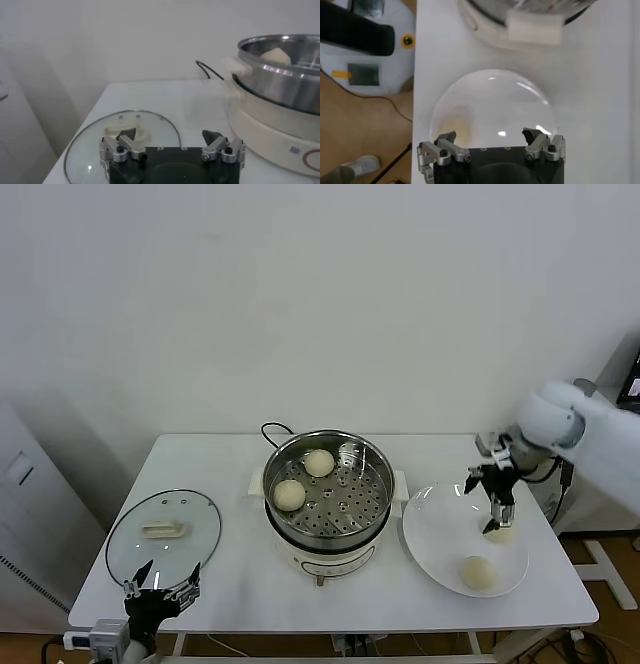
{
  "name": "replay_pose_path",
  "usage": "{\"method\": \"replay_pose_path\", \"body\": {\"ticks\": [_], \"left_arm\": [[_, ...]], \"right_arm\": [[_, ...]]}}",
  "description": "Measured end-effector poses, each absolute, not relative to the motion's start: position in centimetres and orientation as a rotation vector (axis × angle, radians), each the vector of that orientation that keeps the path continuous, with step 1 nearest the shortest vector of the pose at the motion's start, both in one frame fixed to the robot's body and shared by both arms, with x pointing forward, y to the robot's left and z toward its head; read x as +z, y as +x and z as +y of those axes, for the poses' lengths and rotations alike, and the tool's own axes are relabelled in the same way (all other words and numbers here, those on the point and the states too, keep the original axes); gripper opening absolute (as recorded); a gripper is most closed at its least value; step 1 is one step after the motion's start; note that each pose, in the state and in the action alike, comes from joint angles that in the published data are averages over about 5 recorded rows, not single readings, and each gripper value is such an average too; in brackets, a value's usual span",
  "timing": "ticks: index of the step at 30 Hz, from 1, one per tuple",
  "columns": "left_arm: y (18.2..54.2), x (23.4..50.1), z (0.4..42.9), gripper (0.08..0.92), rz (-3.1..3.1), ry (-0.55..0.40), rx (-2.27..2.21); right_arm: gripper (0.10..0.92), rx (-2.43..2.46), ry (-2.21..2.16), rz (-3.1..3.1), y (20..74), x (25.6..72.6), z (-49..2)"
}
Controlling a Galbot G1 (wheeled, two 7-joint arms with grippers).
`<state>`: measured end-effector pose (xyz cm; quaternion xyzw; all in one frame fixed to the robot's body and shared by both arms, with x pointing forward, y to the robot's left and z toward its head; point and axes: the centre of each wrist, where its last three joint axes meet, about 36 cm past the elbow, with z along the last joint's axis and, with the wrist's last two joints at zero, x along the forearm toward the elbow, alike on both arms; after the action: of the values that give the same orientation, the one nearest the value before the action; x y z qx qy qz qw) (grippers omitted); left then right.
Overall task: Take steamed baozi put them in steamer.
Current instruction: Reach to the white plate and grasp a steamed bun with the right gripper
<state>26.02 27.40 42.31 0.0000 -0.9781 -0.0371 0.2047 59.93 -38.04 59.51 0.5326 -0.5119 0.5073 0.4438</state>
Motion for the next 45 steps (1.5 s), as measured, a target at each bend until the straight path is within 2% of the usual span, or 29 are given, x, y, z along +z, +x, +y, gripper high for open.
{"method": "replay_pose_path", "body": {"ticks": [9, 23, 45], "left_arm": [[26.3, 42.0, 27.5, 0.823, -2.724, 0.003, -0.101], [27.1, 41.1, 27.6, 0.823, -2.716, 0.001, -0.085], [27.6, 40.9, 27.6, 0.823, -2.718, -0.002, -0.078]], "right_arm": [[0.823, 1.226, 1.308, -1.236, 59.3, 54.7, -39.1], [0.823, 1.178, 1.295, -1.191, 58.9, 49.9, -39.4], [0.823, 1.155, 1.3, -1.152, 58.9, 46.5, -38.4]]}}
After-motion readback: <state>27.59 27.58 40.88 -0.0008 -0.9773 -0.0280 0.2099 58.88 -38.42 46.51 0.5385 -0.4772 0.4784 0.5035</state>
